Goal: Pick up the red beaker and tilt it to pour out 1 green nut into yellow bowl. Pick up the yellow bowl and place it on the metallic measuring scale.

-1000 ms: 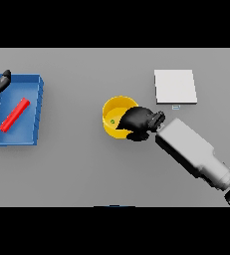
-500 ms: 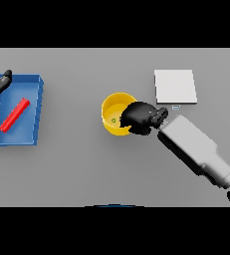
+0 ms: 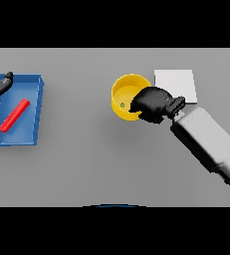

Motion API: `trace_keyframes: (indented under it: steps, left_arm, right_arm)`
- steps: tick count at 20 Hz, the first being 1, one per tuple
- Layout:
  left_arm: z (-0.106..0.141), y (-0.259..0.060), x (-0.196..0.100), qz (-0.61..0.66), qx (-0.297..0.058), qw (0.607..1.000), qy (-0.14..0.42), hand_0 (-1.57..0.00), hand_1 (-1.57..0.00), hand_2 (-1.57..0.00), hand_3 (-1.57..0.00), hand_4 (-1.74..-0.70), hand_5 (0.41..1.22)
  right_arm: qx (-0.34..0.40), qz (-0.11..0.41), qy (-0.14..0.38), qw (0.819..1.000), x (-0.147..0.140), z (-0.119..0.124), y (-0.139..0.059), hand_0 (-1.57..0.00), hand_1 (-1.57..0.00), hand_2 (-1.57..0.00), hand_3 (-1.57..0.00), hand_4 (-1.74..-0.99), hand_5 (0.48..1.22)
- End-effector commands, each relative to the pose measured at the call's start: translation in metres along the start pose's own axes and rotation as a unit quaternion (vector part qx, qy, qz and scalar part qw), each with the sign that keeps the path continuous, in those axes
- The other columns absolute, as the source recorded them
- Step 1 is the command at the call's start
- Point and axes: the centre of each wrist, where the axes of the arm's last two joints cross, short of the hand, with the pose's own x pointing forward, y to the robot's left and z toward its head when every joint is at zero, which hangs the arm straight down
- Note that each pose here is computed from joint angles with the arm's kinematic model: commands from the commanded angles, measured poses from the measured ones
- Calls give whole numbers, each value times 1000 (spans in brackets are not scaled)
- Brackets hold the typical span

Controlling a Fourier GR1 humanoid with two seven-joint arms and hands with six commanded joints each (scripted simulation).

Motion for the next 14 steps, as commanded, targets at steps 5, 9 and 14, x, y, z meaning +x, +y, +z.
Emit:
trace_keyframes:
  steps: [5,9,14]
  left_arm:
    - [5,0,6,7,-1,1000,-5,1,1,1,1,-721,694]
    - [4,3,3,6,2,1000,-6,1,1,1,1,-729,715]
    - [7,3,7,10,2,1000,11,1,1,1,1,-735,727]
  right_arm:
    - [-18,1,31,999,-15,15,-5,-1563,-1569,-1526,-1157,-1740,1220]
    - [-44,-2,57,997,-34,16,-9,-1568,-1570,-1536,-1153,-1741,1221]
    - [-57,-14,105,993,-70,23,-5,-1570,-1571,-1539,-1145,-1741,1221]
